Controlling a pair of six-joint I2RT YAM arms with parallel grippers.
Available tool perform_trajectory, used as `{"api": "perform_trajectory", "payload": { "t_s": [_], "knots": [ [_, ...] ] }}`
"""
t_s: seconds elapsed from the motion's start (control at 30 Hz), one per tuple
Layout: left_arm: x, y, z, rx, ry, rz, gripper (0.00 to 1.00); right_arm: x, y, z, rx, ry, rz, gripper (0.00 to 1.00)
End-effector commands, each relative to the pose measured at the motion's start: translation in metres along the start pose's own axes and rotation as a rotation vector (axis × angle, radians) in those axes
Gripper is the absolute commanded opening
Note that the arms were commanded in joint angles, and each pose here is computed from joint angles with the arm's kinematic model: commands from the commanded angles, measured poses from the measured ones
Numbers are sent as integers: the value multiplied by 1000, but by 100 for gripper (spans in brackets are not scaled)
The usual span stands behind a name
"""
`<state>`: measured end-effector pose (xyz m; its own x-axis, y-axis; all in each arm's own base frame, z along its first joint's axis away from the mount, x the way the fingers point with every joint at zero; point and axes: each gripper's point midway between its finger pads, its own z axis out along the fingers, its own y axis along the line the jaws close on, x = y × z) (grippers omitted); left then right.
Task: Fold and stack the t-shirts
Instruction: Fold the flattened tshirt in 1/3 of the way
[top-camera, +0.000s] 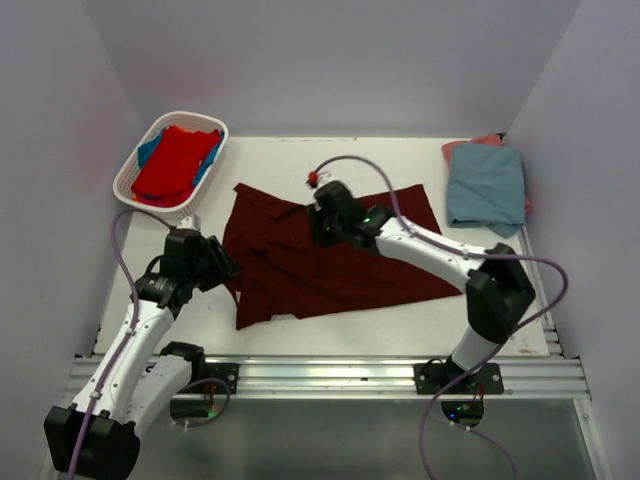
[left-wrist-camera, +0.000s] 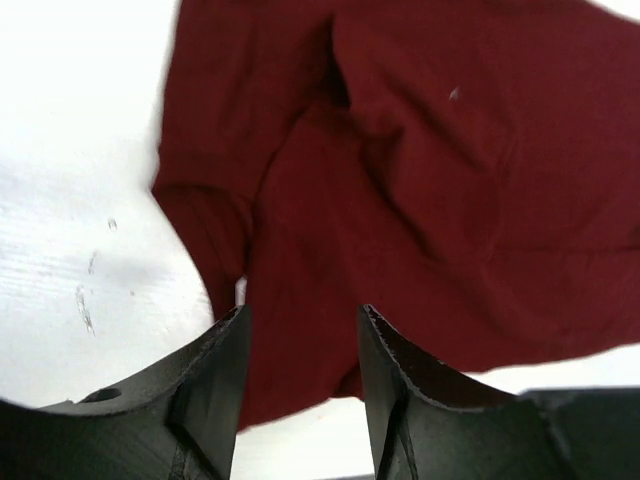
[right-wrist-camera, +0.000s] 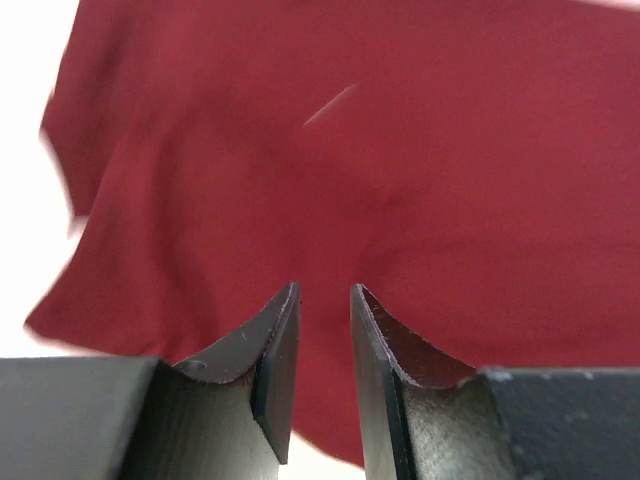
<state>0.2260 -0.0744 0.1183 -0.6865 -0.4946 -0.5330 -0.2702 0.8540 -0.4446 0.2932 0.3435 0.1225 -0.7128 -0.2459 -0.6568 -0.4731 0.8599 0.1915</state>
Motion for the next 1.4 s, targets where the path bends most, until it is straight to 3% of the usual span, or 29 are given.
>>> {"api": "perform_trajectory", "payload": {
  "t_s": [0.0, 0.23, 0.4, 0.53, 0.77, 1.27, 1.37],
  "knots": [
    [28, -5, -8, 44, 150, 20, 48, -33, -51, -29, 109, -135, 71, 31],
    [69, 7, -11, 28, 315, 10, 43, -34, -61, -34, 108, -154, 99, 32],
    [75, 23, -18, -60, 348, 39, 37, -36, -65, -35, 97, -158, 110, 32],
    [60, 37, -20, -202, 328, 68, 37, -38, -63, -40, 72, -170, 113, 32],
    [70, 59, -2, -319, 372, 87, 39, -36, -69, -48, 52, -190, 127, 32],
    [75, 39, 25, -289, 400, 155, 37, -37, -69, -54, 13, -207, 145, 31],
    [83, 33, 29, -264, 430, 176, 28, -36, -72, -54, 22, -210, 146, 30]
  ]
}}
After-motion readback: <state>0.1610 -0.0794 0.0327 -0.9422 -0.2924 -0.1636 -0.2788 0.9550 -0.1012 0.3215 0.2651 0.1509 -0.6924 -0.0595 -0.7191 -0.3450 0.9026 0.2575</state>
